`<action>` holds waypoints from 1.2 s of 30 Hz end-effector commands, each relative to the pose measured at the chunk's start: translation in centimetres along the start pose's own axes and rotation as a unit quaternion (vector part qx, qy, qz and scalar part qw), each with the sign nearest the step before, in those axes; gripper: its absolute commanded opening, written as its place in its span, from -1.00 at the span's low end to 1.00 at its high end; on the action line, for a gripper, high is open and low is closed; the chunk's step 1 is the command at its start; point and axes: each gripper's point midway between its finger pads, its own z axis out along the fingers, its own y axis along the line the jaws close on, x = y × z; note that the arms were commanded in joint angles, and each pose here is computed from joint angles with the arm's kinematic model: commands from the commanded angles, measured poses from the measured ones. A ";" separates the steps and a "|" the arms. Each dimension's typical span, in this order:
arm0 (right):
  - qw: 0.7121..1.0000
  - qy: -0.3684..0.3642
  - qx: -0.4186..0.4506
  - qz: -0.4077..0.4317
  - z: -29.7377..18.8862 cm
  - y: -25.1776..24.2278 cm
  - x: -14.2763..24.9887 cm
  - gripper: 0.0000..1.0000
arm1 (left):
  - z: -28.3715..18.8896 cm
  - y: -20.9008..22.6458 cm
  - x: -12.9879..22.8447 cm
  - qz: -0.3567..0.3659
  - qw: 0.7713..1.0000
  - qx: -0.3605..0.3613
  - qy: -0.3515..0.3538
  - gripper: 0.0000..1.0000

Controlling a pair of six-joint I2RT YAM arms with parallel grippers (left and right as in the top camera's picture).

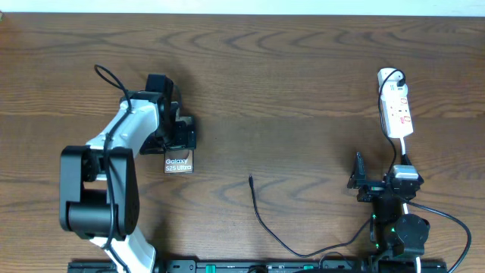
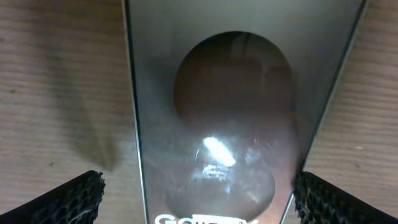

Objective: Plug charger to phone and switch on socket
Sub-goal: 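Close the left gripper on the phone's long edges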

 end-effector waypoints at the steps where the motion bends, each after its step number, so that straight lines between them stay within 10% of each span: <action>1: 1.000 0.002 0.006 0.006 0.0 -0.3 0.1 0.99 | -0.2 0.0 -0.7 -0.002 1.000 -0.004 -0.010 0.96; 36: 1.000 0.002 0.006 0.006 0.0 -0.3 0.1 0.98 | 0.3 -1.1 -0.3 0.023 0.999 -0.019 -0.013 0.96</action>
